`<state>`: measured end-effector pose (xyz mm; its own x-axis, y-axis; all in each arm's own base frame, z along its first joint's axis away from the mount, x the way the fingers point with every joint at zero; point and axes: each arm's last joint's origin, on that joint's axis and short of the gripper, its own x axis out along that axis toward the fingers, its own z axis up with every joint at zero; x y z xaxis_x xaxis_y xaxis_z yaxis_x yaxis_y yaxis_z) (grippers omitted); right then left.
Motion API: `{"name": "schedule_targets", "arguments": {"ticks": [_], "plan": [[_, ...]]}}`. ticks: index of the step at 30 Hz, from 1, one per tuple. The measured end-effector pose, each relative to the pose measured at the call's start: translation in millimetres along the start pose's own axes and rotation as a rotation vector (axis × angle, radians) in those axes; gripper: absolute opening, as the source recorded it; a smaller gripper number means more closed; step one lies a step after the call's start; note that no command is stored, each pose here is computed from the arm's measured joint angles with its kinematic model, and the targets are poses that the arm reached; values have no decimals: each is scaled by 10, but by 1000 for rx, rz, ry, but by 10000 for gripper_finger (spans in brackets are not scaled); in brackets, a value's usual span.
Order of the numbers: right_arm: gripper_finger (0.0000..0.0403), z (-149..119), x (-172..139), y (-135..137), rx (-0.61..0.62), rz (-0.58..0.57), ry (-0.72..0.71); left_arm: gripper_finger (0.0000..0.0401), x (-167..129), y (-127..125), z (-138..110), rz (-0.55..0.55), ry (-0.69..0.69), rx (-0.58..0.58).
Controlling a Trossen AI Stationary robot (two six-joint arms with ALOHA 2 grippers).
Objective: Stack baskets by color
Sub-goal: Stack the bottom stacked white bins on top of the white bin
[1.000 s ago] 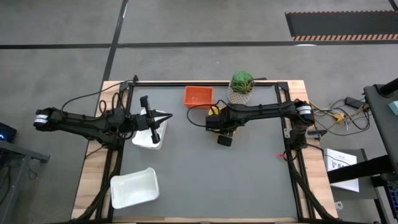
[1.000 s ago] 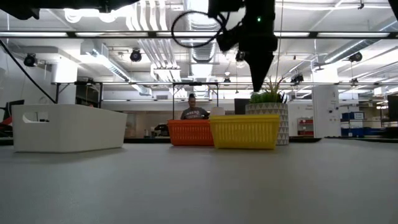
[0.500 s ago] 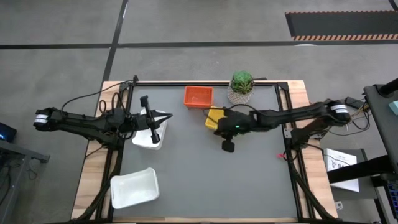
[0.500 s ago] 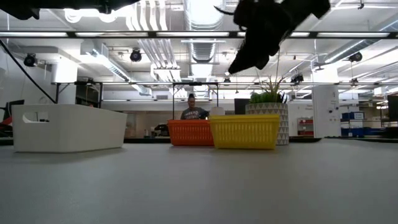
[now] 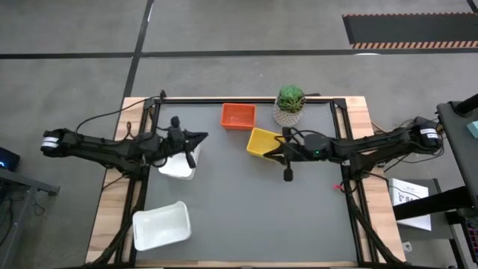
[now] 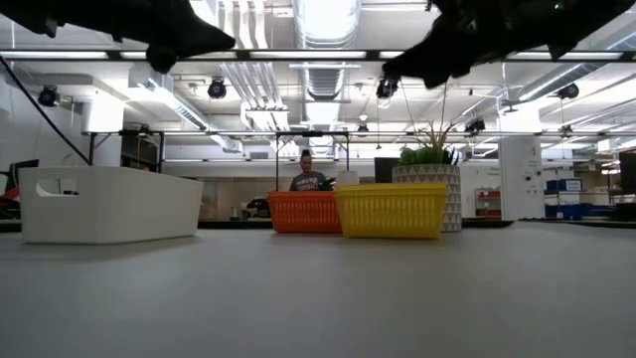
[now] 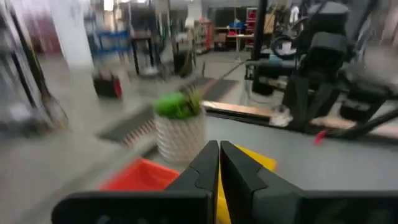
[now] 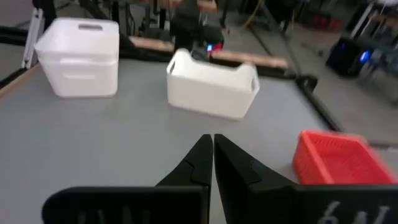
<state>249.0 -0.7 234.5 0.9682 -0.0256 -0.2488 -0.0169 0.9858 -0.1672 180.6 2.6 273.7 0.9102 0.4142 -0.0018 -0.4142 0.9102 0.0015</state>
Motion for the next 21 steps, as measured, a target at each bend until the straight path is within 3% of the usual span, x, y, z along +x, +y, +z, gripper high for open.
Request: {"name": "schedule_targets", "arguments": {"ticks": [3,10,13,16,21], "plan": [[9,83,-100,-17,-81,-10,-49,0,34,-62,-66,-29,46,-167],[9,256,-317,-51,-239,-44,-149,0,146,-361,-95,-128,132,-355],[9,310,-396,-62,-280,-57,-179,0,172,-551,-85,-284,212,-362],[9,325,-458,-67,-308,-60,-179,0,155,-772,60,-454,315,-416],[9,278,-488,-60,-314,-42,-126,0,87,-1091,338,-439,628,-451]]}}
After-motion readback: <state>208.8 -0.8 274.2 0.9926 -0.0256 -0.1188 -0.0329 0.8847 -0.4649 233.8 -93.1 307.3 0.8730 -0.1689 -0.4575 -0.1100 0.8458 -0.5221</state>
